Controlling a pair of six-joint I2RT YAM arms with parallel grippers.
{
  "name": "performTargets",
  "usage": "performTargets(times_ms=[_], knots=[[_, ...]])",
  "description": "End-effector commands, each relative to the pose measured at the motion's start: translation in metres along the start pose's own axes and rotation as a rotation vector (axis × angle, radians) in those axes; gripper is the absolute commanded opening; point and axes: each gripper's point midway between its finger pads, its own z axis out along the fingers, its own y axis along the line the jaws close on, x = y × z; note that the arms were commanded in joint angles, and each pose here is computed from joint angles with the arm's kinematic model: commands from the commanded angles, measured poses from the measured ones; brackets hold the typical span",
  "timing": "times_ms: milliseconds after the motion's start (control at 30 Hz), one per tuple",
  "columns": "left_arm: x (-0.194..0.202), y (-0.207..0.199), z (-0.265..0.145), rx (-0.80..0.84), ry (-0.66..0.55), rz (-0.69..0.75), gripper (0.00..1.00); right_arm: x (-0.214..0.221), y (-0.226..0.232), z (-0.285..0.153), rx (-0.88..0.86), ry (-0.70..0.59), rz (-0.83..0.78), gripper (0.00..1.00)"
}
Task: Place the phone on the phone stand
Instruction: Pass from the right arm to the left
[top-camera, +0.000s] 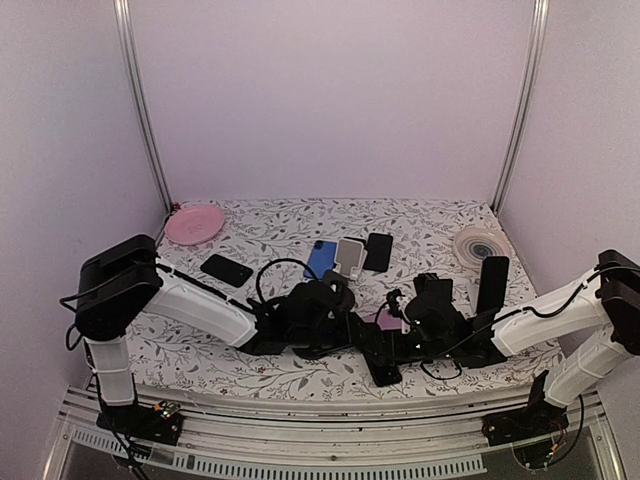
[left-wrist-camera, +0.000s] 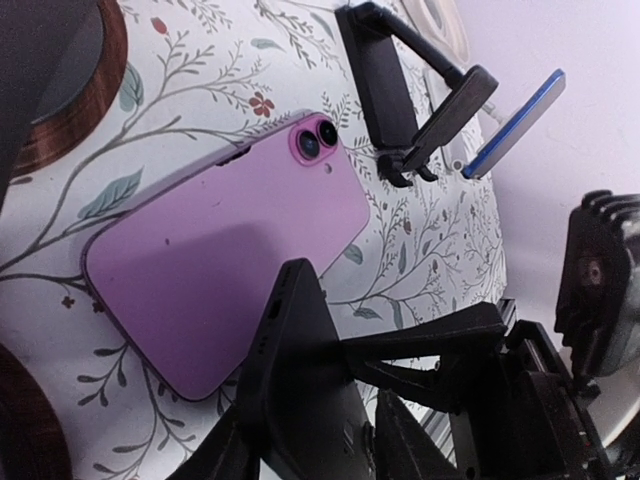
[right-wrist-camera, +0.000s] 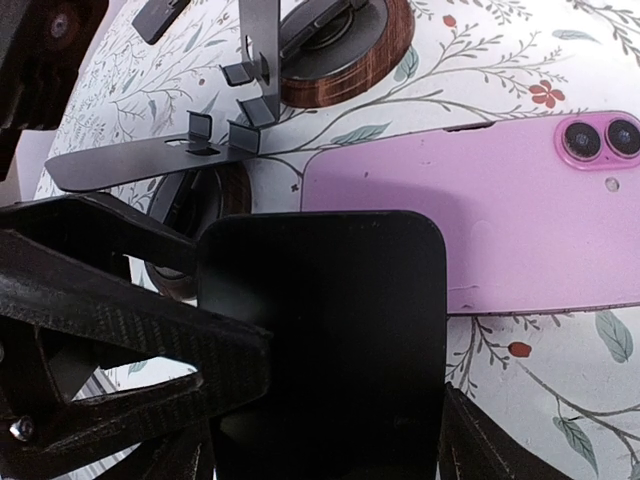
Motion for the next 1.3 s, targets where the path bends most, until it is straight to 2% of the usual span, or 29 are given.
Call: performTargets(times_ms=[0,167,367,500,533,833,1267], knots=[[0.009,0.011,0.014,-0.034,0.026,0.018,0.38,-0.018,0.015,-0.006,-0.065,-0.066,0.016,0.73],[0.006,0.012,0.015,-0.032,0.021,0.014,0.27,-0.017,0.014,-0.007,-0.069,-0.065,0.016,0.73],[0.0,0.01,0.012,-0.02,0.002,0.012,0.0,-0.018,0.015,-0.008,-0.07,-0.066,0.011,0.73],[-0.01,0.003,0.008,0.008,-0.022,0.022,0.0,-0.018,0.017,-0.009,-0.078,-0.062,0.004,0.75],[-0.019,-0.01,0.0,0.043,-0.045,0.032,0.0,-0.017,0.018,-0.009,-0.083,-0.059,0.001,0.76],[-0.058,-0.058,-0.048,0.184,-0.19,0.165,0.0,-0.031,0.036,-0.038,-0.162,-0.097,-0.017,0.95],[-0.109,-0.1,-0.138,0.3,-0.423,0.343,0.0,-0.07,0.073,-0.1,-0.313,-0.224,-0.016,0.99]])
